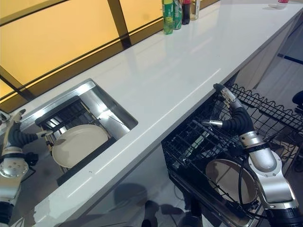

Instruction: Pick up plates and place into dishwasher.

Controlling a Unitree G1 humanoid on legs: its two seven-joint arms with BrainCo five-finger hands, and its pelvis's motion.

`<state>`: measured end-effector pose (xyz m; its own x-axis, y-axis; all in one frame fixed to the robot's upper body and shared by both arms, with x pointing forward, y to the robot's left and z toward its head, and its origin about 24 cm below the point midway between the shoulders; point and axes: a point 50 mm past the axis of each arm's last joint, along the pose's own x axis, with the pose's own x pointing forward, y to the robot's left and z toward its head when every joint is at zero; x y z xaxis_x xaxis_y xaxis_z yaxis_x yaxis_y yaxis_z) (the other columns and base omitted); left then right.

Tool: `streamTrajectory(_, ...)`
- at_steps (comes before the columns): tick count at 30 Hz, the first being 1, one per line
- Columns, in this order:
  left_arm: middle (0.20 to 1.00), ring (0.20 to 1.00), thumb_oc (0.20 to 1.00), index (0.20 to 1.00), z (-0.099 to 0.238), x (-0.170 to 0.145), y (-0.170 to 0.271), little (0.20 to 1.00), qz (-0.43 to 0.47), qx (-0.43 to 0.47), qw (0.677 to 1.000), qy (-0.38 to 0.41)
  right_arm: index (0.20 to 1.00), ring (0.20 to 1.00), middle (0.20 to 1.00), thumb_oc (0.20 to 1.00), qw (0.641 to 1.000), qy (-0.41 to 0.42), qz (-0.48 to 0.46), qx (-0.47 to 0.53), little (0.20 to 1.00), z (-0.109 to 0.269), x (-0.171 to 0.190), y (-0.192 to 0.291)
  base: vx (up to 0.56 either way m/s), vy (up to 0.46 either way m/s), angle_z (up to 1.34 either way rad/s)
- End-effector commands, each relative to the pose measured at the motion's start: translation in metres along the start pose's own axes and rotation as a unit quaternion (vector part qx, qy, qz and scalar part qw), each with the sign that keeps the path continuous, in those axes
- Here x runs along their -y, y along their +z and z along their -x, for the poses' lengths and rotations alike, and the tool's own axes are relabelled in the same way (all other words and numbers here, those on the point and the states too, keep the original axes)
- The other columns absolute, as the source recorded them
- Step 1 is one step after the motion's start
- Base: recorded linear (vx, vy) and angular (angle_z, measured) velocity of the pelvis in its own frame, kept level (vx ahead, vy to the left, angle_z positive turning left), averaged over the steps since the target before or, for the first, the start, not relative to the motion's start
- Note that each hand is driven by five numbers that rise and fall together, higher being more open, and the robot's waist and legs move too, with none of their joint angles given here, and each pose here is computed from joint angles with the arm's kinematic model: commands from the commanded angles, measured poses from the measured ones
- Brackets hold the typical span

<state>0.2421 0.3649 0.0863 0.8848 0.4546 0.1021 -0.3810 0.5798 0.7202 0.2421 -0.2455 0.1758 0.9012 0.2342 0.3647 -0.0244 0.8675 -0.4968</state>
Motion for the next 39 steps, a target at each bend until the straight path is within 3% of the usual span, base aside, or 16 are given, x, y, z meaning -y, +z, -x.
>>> streamTrajectory(1, 1.0, 1.0, 1.0, 1.0, -0.022, -0.027, 0.011, 1.0, 0.009, 0.011, 1.0, 0.027, 1.0, 1.0, 1.0, 1.0, 0.997, -0.001, 0.016, 0.079, 1.0, -0.018, 0.009, 0.03, -0.06, 0.075, -0.07)
streamTrajectory(6, 1.0, 1.0, 1.0, 1.0, -0.034, -0.02, 0.02, 1.0, 0.053, 0.018, 0.998, -0.001, 1.0, 1.0, 1.0, 1.0, 0.995, 0.004, 0.031, 0.094, 1.0, -0.026, 0.01, 0.038, -0.06, 0.101, -0.12)
streamTrajectory(12, 1.0, 1.0, 1.0, 1.0, -0.038, -0.006, 0.018, 1.0, 0.039, 0.006, 0.999, -0.025, 1.0, 1.0, 1.0, 1.0, 0.993, 0.007, 0.055, 0.103, 1.0, -0.037, 0.016, 0.047, -0.03, 0.132, -0.11)
streamTrajectory(19, 1.0, 1.0, 1.0, 1.0, -0.043, -0.005, -0.007, 1.0, -0.008, -0.105, 0.994, -0.027, 1.0, 1.0, 1.0, 1.0, 0.991, 0.015, 0.07, 0.112, 1.0, -0.044, 0.015, 0.056, 0.0, 0.077, -0.08)
streamTrajectory(24, 1.0, 1.0, 1.0, 1.0, -0.044, -0.008, -0.024, 1.0, -0.056, -0.182, 0.98, -0.055, 1.0, 1.0, 1.0, 1.0, 0.99, 0.022, 0.078, 0.118, 1.0, -0.05, 0.014, 0.063, 0.0, 0.067, -0.02)
streamTrajectory(29, 1.0, 1.0, 1.0, 1.0, -0.034, -0.025, -0.055, 1.0, -0.219, -0.272, 0.932, -0.093, 1.0, 1.0, 1.0, 1.0, 0.989, 0.024, 0.08, 0.122, 1.0, -0.051, 0.014, 0.066, 0.0, 0.007, 0.0)
streamTrajectory(33, 1.0, 1.0, 1.0, 1.0, -0.024, -0.042, -0.072, 1.0, -0.293, -0.316, 0.896, -0.103, 1.0, 1.0, 1.0, 1.0, 0.989, 0.036, 0.081, 0.119, 1.0, -0.051, 0.013, 0.066, 0.04, 0.033, -0.03)
streamTrajectory(39, 1.0, 1.0, 1.0, 1.0, -0.029, -0.031, -0.063, 1.0, -0.276, -0.275, 0.908, -0.152, 1.0, 1.0, 1.0, 1.0, 0.989, 0.036, 0.083, 0.114, 1.0, -0.054, 0.013, 0.065, 0.0, 0.0, 0.0)
